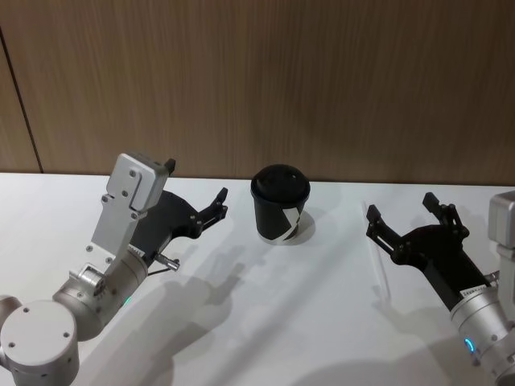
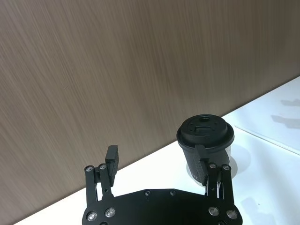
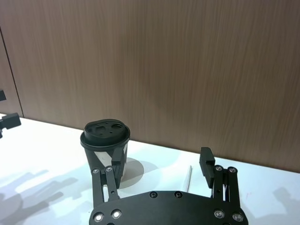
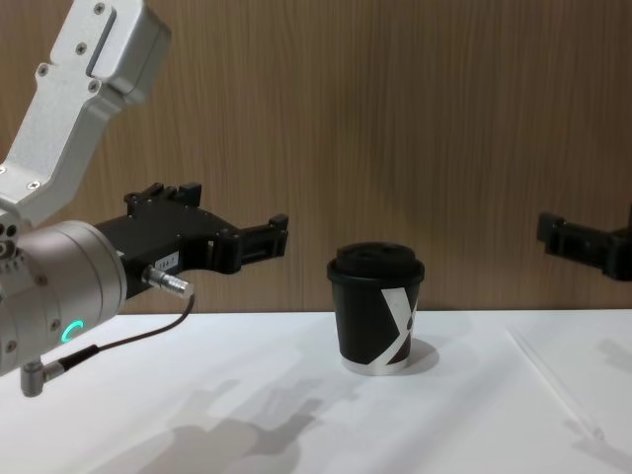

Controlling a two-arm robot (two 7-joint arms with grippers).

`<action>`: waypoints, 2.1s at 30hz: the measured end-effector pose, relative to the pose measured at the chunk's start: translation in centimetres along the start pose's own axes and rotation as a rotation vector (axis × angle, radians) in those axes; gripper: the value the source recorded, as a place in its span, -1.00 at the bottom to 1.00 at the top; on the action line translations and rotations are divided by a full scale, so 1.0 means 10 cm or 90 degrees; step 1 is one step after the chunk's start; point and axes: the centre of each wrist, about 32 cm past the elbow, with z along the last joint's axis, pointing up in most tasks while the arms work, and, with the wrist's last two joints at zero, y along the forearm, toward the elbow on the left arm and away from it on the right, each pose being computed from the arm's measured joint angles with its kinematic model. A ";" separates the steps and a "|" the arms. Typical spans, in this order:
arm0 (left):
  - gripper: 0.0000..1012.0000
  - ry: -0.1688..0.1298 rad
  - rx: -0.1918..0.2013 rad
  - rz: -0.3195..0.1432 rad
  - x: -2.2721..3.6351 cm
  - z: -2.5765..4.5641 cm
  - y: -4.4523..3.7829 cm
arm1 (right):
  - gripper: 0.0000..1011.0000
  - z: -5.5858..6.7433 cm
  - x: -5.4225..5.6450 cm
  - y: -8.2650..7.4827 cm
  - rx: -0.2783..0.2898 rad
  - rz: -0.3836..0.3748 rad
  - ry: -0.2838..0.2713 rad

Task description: Pick up the straw with one hand, pass it to the other hand, and insert it into the cup.

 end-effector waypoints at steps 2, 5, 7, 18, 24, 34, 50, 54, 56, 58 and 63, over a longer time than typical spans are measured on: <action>0.98 0.000 0.000 0.000 0.000 0.000 0.000 | 0.98 0.00 0.01 0.00 -0.002 0.001 -0.002; 0.98 0.000 0.000 0.000 0.000 0.000 0.000 | 0.98 -0.02 0.04 0.02 -0.007 0.005 -0.010; 0.98 0.000 0.000 0.000 0.000 0.000 0.000 | 0.98 -0.03 0.07 0.03 -0.014 0.009 -0.015; 0.98 0.000 0.000 0.000 0.000 0.000 0.000 | 0.98 -0.04 0.17 0.06 -0.064 0.029 -0.026; 0.98 0.000 0.000 0.000 0.000 0.000 0.000 | 0.98 -0.05 0.22 0.07 -0.103 0.035 -0.016; 0.98 0.000 0.000 0.000 0.000 0.000 0.000 | 0.98 -0.04 0.26 0.11 -0.165 0.029 0.014; 0.98 0.000 0.000 0.000 0.000 0.000 0.000 | 0.98 -0.06 0.26 0.16 -0.221 0.021 0.035; 0.98 0.000 0.000 0.000 0.000 0.000 0.000 | 0.98 -0.06 0.25 0.17 -0.233 0.017 0.037; 0.98 0.000 0.000 0.000 0.000 0.000 0.000 | 0.98 -0.06 0.25 0.18 -0.237 0.015 0.039; 0.98 0.000 0.000 0.000 0.000 0.000 0.000 | 0.98 -0.07 0.25 0.19 -0.244 0.014 0.041; 0.98 0.000 0.000 0.000 0.000 0.000 0.000 | 0.98 -0.08 0.23 0.20 -0.256 0.013 0.045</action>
